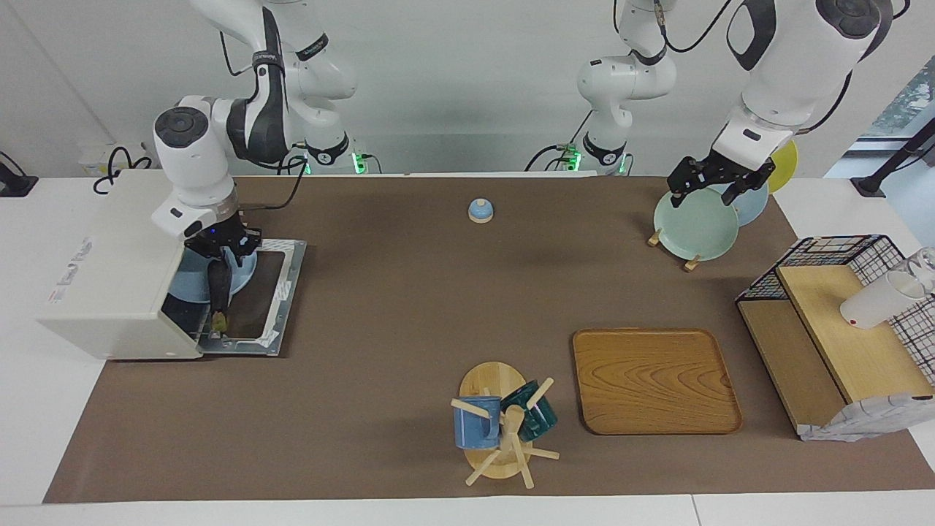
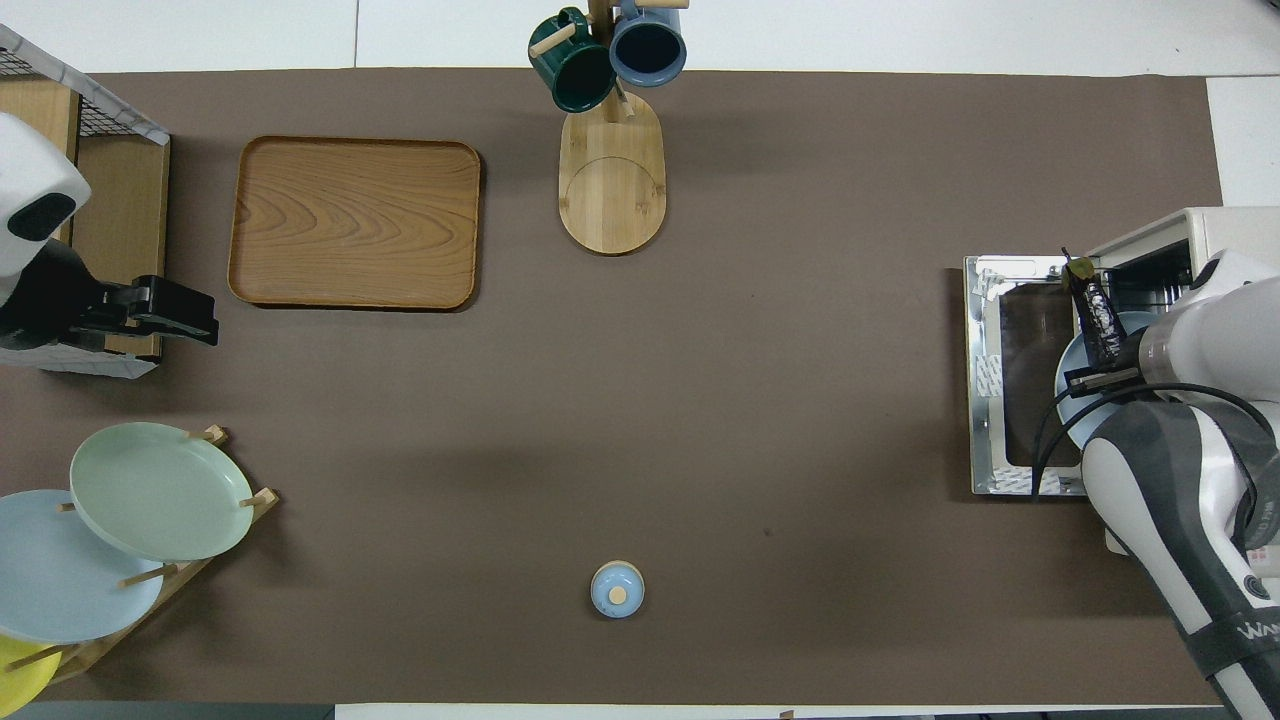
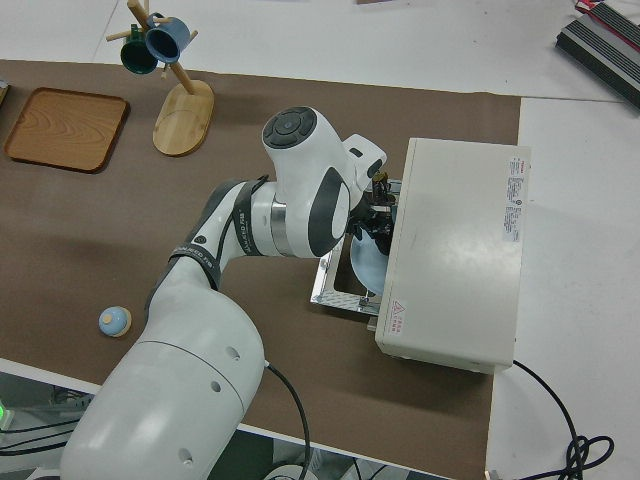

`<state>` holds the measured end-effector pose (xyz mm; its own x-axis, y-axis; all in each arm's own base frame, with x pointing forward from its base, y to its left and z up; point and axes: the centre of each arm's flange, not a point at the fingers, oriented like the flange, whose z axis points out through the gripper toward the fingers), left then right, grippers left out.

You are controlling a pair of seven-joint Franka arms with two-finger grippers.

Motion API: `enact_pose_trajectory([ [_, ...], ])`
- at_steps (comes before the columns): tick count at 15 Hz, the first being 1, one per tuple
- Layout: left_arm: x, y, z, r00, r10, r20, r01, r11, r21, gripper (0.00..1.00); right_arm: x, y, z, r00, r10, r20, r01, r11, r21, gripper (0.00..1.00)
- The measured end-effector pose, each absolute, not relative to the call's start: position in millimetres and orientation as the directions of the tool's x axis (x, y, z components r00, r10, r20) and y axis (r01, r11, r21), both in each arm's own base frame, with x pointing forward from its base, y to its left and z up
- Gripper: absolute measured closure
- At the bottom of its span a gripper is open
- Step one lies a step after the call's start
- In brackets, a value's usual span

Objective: Put eggplant into oven
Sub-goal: 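Release the eggplant inside the oven and withdraw the right gripper, then push the oven door up closed with the right gripper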

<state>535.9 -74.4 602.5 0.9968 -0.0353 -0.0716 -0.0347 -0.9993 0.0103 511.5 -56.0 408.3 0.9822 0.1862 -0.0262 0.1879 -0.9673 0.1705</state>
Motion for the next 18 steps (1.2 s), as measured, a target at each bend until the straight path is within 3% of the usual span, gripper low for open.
enact_pose_trajectory([
  [3,535.9,-74.4,602.5,0.997,-0.035,-0.072,-0.035,-0.999,0.010,0.00,517.4,-19.5,410.7,0.980,0.198,0.001,0.196,-0.975,0.104,0.86],
  [5,535.9,-74.4,602.5,0.997,-0.035,-0.072,-0.035,-0.999,0.010,0.00,520.2,18.9,409.0,0.982,0.187,0.021,0.184,-0.979,0.088,0.99],
  [8,535.9,-74.4,602.5,0.997,-0.035,-0.072,-0.035,-0.999,0.010,0.00,530.0,55.2,384.1,0.982,0.180,0.056,0.175,-0.981,0.080,0.99],
  [14,535.9,-74.4,602.5,0.997,-0.035,-0.072,-0.035,-0.999,0.010,0.00,542.5,51.7,317.9,0.985,0.174,0.014,0.173,-0.983,0.065,0.99],
  [18,535.9,-74.4,602.5,0.997,-0.035,-0.072,-0.035,-0.999,0.010,0.00,541.7,50.2,301.9,0.983,0.181,-0.018,0.182,-0.981,0.071,0.99],
])
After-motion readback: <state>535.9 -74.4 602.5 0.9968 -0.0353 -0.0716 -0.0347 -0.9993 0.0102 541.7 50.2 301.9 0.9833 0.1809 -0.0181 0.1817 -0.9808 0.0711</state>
